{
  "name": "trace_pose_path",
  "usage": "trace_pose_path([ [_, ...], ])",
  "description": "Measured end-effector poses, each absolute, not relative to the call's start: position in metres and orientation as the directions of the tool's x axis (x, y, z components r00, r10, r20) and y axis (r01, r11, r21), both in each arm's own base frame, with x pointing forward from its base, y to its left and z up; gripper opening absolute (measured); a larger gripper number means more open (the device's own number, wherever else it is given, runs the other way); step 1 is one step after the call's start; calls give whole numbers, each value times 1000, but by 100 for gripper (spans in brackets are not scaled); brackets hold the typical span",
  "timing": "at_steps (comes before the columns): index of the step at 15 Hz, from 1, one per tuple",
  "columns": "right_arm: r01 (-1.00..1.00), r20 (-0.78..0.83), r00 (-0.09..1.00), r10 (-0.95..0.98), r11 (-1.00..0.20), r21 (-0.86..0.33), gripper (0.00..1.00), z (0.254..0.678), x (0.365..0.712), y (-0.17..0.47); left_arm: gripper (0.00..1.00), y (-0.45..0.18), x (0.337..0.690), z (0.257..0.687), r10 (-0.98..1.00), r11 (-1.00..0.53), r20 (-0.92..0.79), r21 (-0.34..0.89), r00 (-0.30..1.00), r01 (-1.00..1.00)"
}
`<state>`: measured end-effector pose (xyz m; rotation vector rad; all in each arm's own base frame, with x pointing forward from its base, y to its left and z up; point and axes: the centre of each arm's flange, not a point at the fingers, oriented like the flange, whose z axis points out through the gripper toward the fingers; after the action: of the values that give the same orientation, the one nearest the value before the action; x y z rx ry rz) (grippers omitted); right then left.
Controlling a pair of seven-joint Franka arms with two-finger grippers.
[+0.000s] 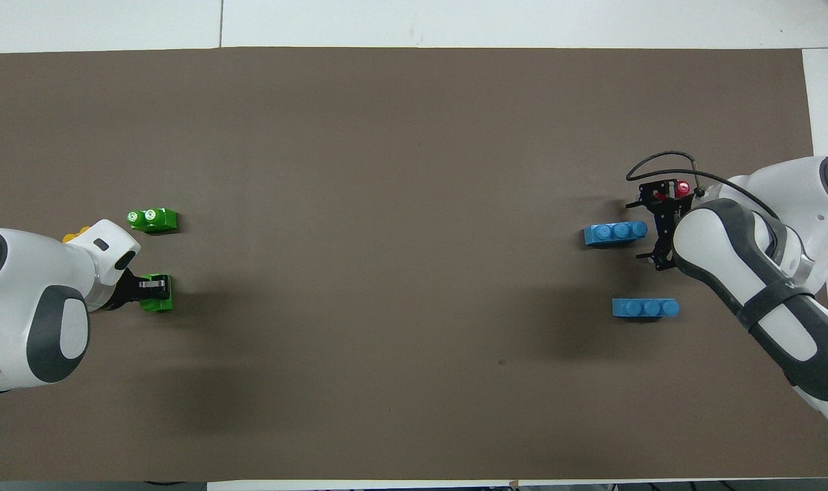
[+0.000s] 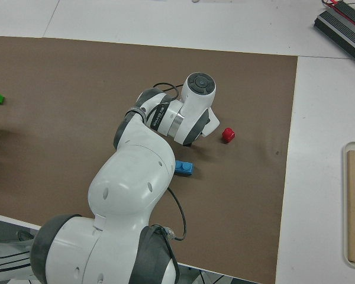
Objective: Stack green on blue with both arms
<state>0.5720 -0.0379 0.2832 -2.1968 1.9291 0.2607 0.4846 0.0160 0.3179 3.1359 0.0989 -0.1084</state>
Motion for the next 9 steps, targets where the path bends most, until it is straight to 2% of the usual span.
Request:
trace_pose_path([
  [5,-992,-285,123,-951,-116,-44,99,284,573,-34,34,3,492,329,101,-995,-63,-4,993,101],
  [6,-992,-285,124,-951,-116,-44,94,284,573,-34,34,1,497,338,105,-994,-66,-5,992,105],
  [8,-992,-285,124,-951,-116,-44,73,284,573,-34,34,1,509,361,113,-994,-77,-6,991,113],
  [9,-992,-285,124,-951,-116,-44,70,284,573,-34,34,2,515,374,117,-993,-83,-7,990,117],
])
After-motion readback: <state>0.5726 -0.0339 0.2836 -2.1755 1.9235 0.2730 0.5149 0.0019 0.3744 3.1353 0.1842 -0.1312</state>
